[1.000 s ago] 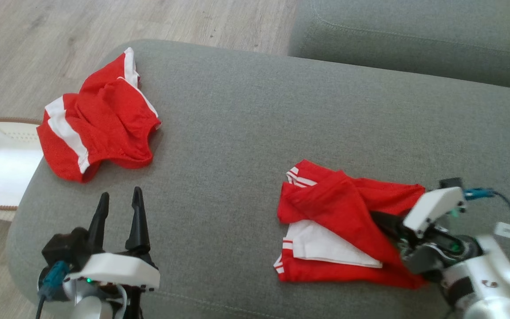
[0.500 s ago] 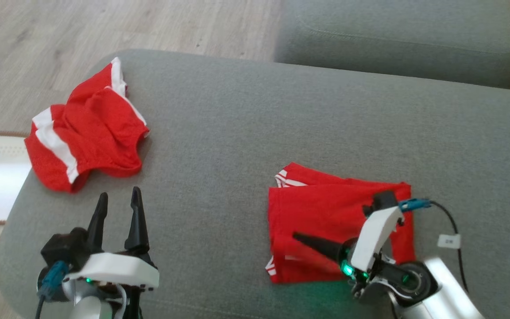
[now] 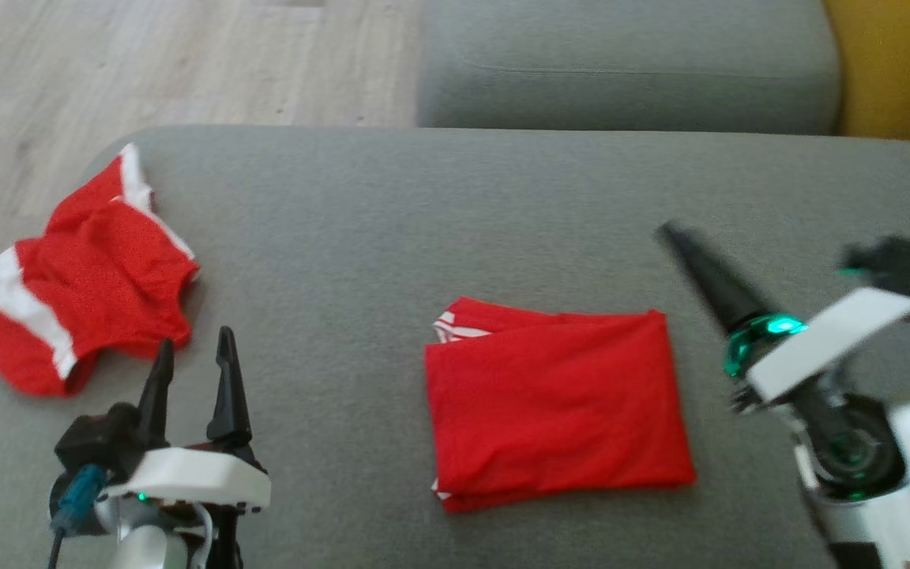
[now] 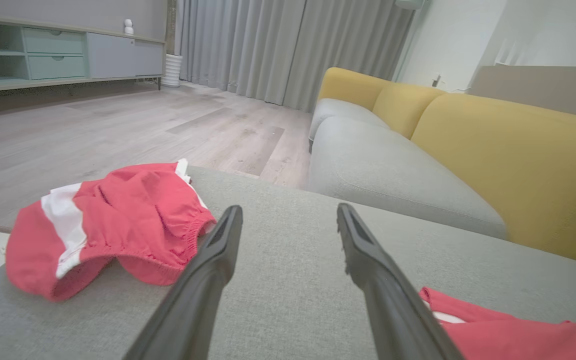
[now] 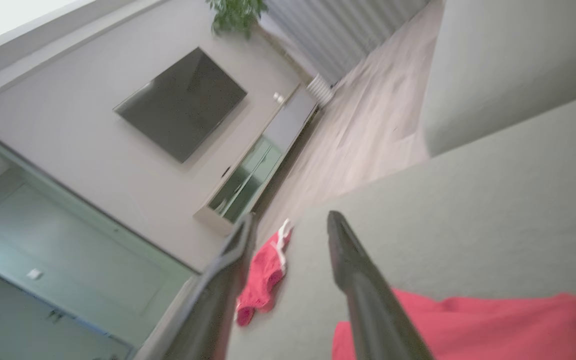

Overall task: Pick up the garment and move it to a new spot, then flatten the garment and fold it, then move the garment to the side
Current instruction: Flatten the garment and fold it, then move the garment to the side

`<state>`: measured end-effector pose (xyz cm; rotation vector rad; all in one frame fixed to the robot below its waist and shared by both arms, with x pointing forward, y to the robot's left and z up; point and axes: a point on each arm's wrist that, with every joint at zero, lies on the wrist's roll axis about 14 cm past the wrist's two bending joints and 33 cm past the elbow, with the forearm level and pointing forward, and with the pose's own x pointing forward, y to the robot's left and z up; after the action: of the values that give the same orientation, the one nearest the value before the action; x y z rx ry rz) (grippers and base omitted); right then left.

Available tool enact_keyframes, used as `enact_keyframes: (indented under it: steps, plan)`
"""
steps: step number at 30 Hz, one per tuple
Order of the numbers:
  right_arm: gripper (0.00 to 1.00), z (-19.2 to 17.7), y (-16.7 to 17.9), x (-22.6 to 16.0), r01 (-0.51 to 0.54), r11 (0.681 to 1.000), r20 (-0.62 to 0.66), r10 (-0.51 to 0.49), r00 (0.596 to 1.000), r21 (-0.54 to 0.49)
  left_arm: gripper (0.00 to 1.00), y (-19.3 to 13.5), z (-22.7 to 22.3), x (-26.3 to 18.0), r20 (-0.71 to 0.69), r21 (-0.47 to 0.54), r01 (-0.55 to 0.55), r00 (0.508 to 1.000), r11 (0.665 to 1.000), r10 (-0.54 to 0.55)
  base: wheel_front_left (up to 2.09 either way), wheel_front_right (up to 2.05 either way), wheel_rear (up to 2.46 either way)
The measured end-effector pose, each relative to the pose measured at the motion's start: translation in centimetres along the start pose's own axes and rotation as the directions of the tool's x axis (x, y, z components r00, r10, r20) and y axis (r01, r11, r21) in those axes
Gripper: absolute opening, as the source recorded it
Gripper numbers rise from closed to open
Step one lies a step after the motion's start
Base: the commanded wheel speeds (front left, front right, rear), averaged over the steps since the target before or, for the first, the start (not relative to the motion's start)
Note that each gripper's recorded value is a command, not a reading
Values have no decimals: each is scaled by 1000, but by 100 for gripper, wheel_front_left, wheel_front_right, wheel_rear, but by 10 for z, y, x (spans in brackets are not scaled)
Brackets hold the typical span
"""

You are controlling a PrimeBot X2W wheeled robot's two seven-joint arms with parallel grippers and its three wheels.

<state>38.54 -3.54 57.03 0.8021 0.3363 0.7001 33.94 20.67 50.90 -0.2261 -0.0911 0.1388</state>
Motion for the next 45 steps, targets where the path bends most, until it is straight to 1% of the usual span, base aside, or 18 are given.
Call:
enact_keyframes:
  steps: [1,3,5,6,7,8,10,13,15,19,20,22,25,31,37,40,42,45]
  plan:
    - [100,14,-5,-6,27,999,58,-24,998,-46,100,-4,1,2,4,3,11,1000,1000,-11,0,0,0]
    - [100,36,-11,-18,78,987,151,-57,987,-137,100,-11,4,6,15,1,38,999,999,-38,0,0,0]
    - [100,59,-16,-32,146,959,257,-81,963,-244,100,-18,7,10,25,8,59,998,998,-59,0,0,0]
    - [100,67,-20,-39,191,930,294,-97,951,-313,100,-20,9,12,32,14,70,997,997,-70,0,0,0]
    - [100,74,-25,-47,242,889,329,-111,938,-389,100,-23,11,15,37,21,81,996,997,-81,0,0,0]
    - [100,84,-28,-54,282,861,378,-115,919,-424,100,-25,13,17,43,28,86,995,996,-88,0,0,0]
    - [100,90,-33,-67,332,838,446,-121,887,-433,100,-31,17,22,56,35,104,993,994,-106,0,0,0]
    - [100,80,-51,-86,410,794,492,-164,855,-448,100,-39,18,25,62,36,125,990,991,-128,0,0,0]
    - [100,69,-66,-96,457,757,494,-206,845,-467,100,-42,17,27,59,37,134,989,990,-136,0,0,0]
    - [100,58,-92,-117,547,654,516,-268,814,-523,100,-42,14,27,50,38,128,990,991,-130,0,0,0]
    - [100,55,-100,-122,565,635,518,-287,805,-526,100,-41,12,26,44,38,126,991,991,-128,0,0,0]
    - [100,46,-113,-127,587,614,506,-328,798,-528,100,-40,9,25,34,39,123,992,992,-125,0,0,0]
    - [100,32,-123,-125,594,617,483,-363,797,-517,100,-38,5,25,21,44,120,992,992,-121,0,0,0]
    - [100,22,-130,-121,584,620,455,-376,807,-524,100,-35,5,23,21,45,112,993,993,-113,0,0,0]
    - [100,8,-127,-102,531,641,392,-361,846,-555,100,-28,1,20,7,38,90,996,995,-90,0,0,0]
    - [100,1,-124,-80,479,663,322,-354,878,-576,100,-27,-1,18,3,38,89,996,995,-89,0,0,0]
    - [100,0,-113,-59,427,682,294,-310,904,-593,100,-29,-2,16,-2,38,93,996,995,-93,0,0,0]
    - [100,-2,-110,-32,375,694,213,-311,926,-614,100,-24,-3,13,-5,40,79,997,996,-79,0,0,0]
